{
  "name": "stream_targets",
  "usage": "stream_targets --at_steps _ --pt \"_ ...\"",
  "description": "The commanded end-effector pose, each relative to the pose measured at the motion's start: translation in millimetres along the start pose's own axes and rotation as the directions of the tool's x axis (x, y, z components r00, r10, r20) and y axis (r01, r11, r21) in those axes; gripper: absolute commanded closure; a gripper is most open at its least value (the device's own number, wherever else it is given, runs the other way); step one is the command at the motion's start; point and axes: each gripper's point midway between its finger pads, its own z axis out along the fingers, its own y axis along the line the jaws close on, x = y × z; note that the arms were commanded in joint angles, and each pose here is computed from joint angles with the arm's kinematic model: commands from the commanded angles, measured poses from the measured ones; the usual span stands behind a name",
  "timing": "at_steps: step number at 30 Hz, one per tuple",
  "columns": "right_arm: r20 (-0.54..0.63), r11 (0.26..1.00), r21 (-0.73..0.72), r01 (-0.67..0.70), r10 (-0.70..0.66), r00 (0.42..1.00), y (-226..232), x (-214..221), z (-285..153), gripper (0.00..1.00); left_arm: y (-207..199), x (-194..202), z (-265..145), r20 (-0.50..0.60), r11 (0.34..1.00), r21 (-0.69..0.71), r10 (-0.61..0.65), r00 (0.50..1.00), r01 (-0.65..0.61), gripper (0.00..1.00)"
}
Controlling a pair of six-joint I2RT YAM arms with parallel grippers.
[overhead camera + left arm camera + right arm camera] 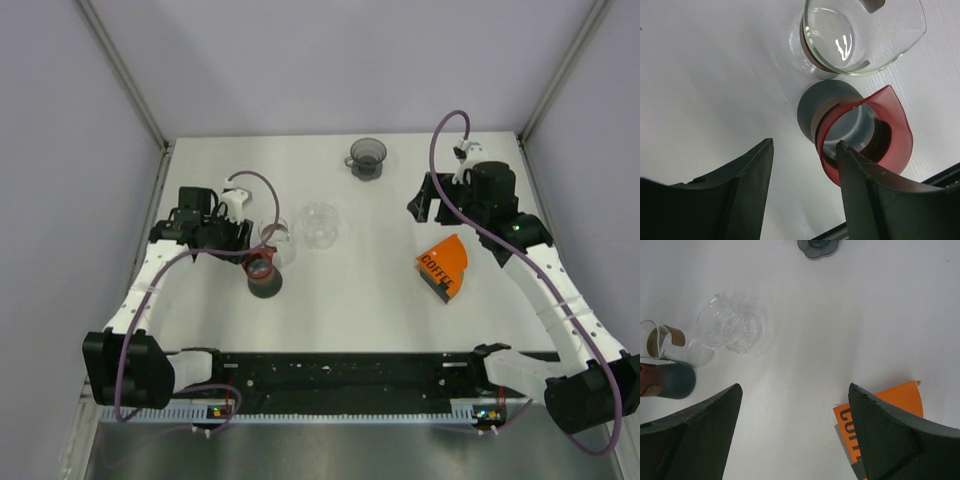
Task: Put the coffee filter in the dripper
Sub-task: Move the coffee server to the center of the board.
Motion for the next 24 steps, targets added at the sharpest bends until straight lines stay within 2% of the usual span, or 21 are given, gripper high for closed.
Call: stream_targets --at_steps 1,3,5,8,9,16,20,24 --pt "0.018 1.0 -0.023 0.021 -0.02 1.0 7.1 -7.0 -2.4 0.13 -12.7 17.4 4.8 -0.042 0.996 0.051 0.073 0.996 -0.071 0.42" --pt "0.014 0.999 -0.024 0.023 -0.022 1.0 7.0 -5.3 0.5 0.13 -16.6 22.5 10.6 -0.049 0.994 0.068 0.088 0.995 -0.084 0.49" --pt "0.009 0.999 -0.026 0.021 -0.02 1.0 7.1 -4.0 2.0 0.13 -20.5 25.1 14.4 -0.053 0.993 0.079 0.087 0.995 -0.083 0.66" --pt "0.0 0.998 -0.062 0.002 -0.002 1.0 14.1 -3.4 0.9 0.13 -36.4 26.5 11.0 -0.054 0.987 0.136 0.09 0.995 -0.082 0.97" --pt "0.002 0.997 -0.076 0.0 0.0 1.0 17.5 -4.1 -0.9 0.13 -41.6 25.9 8.2 -0.045 0.985 0.147 0.101 0.994 -0.094 1.0" --pt "0.016 0.999 -0.029 0.036 -0.036 0.999 8.1 -3.9 3.8 0.12 -86.3 12.9 -2.2 0.031 0.944 0.203 0.258 0.966 -0.258 1.0" --pt "-0.025 0.999 0.014 0.036 -0.035 0.999 -2.3 3.6 21.4 0.11 -130.2 -14.7 8.9 0.079 0.888 0.209 0.402 0.912 -0.41 1.0" --pt "-0.036 0.997 0.075 0.025 -0.022 0.999 -13.7 5.9 31.0 0.09 -158.7 -55.1 33.9 0.091 0.887 0.165 0.422 0.902 -0.432 1.0"
